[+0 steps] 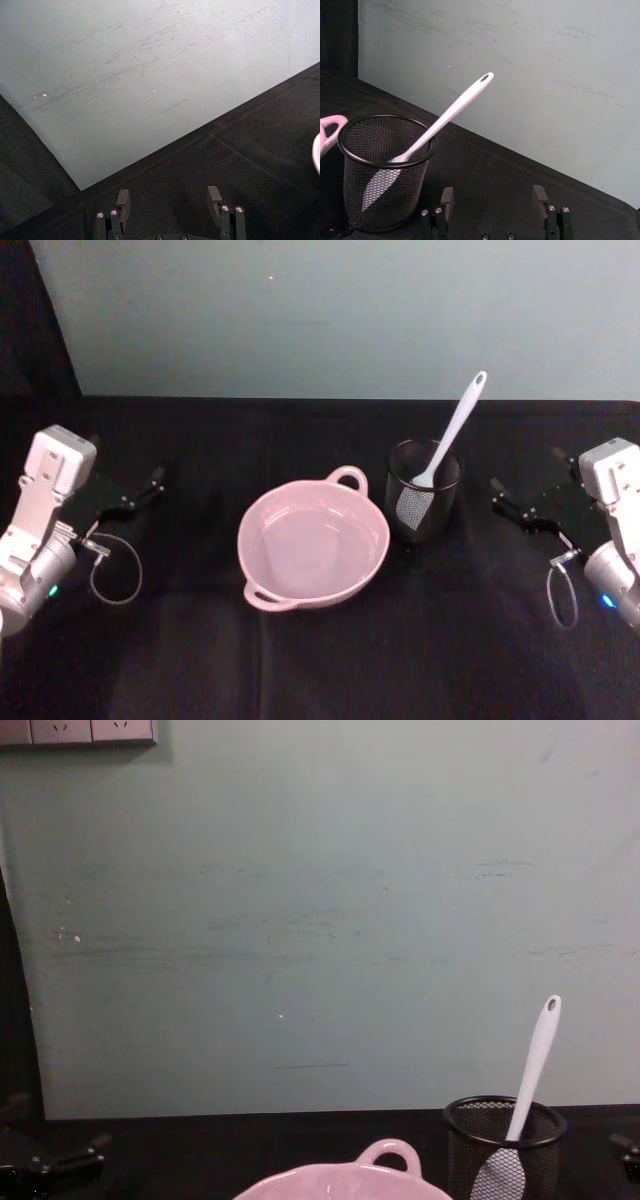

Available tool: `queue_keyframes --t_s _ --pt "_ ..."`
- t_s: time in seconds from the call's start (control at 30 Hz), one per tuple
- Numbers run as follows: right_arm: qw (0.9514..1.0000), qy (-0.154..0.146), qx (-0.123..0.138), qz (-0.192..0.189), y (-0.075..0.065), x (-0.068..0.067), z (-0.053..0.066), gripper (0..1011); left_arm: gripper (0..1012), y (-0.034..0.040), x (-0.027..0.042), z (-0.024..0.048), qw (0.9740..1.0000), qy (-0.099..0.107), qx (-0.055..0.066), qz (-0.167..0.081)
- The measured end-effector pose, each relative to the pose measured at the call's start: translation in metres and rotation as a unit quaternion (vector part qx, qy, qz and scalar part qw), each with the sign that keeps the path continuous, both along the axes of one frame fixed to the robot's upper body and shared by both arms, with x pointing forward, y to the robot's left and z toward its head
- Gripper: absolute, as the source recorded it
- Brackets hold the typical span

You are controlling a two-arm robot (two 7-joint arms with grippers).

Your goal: Use the one hand to pick up the spoon and stir the clear water in the bowl.

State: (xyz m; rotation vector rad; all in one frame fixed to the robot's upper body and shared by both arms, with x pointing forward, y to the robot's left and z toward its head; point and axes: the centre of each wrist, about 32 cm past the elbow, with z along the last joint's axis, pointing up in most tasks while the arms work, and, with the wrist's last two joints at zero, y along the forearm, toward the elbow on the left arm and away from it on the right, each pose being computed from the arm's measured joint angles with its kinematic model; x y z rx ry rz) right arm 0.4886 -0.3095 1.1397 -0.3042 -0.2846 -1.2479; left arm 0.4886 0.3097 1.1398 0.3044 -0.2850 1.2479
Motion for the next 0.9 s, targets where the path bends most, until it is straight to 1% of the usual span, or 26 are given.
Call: queue_keyframes --t_s 0.9 --pt "1.0 0.0 0.0 0.0 -0.0002 0.0 0.0001 1003 1011 0.0 0.0 0.0 1.0 0.0 0.0 0.0"
